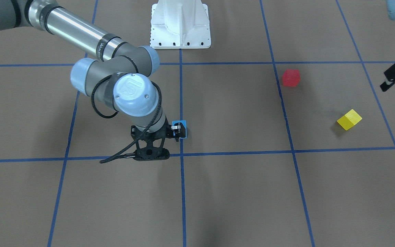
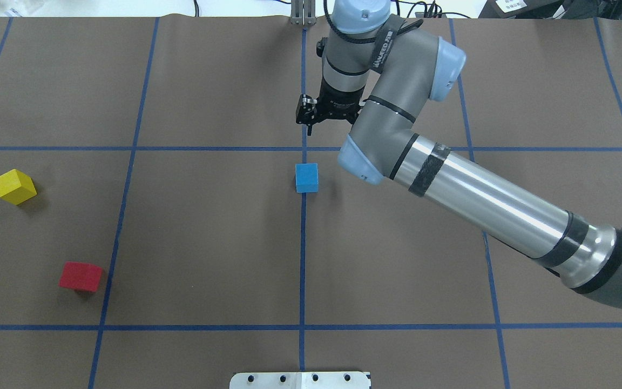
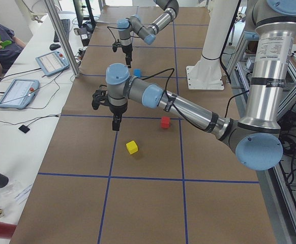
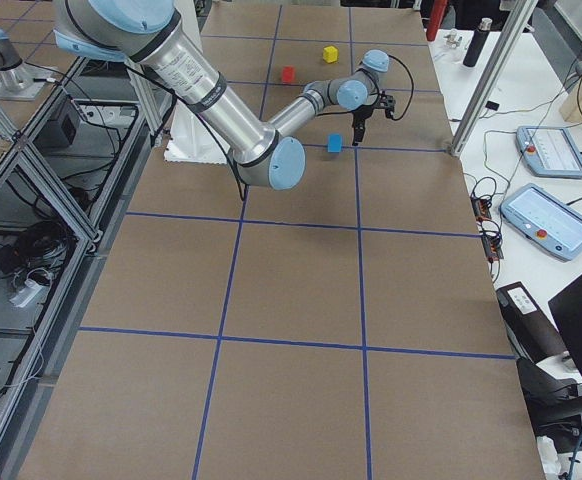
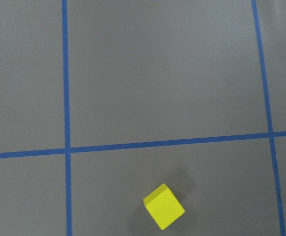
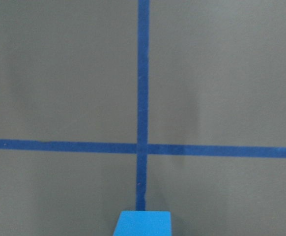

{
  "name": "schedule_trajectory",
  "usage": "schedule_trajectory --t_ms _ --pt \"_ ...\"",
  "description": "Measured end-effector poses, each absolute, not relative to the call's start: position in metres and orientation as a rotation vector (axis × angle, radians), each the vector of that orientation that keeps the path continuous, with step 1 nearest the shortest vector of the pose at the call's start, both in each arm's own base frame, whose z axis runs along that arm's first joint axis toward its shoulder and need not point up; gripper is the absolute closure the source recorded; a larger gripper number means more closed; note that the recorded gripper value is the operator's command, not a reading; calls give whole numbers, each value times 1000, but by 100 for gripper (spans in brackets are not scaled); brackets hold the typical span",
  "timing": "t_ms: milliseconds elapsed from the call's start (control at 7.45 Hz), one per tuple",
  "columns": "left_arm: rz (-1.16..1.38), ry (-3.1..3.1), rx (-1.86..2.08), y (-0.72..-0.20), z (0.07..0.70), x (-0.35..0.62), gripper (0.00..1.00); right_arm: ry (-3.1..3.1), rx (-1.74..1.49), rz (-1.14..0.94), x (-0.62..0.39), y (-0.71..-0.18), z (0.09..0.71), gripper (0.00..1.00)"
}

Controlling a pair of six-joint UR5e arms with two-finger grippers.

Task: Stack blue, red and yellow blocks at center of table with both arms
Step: 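Withdraw the right gripper while the left gripper grasps the red cube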

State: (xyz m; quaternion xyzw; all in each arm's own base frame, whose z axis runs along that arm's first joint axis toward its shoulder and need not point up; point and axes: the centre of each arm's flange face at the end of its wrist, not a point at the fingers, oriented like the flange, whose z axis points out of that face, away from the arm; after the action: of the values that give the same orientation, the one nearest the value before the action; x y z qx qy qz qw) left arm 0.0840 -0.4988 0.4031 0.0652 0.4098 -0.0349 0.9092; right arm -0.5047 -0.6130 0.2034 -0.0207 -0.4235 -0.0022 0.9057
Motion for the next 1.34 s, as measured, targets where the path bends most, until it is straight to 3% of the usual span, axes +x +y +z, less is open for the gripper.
schedule_trajectory --t_ms 269,671,1343 --pt "-111 839 164 -450 373 171 1 -891 -5 -36 -418 -644 254 1" --pt "-119 889 251 -369 419 249 1 -843 66 -97 -290 -652 367 1" --pt "-48 829 229 -332 458 305 1 -779 103 -150 -179 -634 469 1"
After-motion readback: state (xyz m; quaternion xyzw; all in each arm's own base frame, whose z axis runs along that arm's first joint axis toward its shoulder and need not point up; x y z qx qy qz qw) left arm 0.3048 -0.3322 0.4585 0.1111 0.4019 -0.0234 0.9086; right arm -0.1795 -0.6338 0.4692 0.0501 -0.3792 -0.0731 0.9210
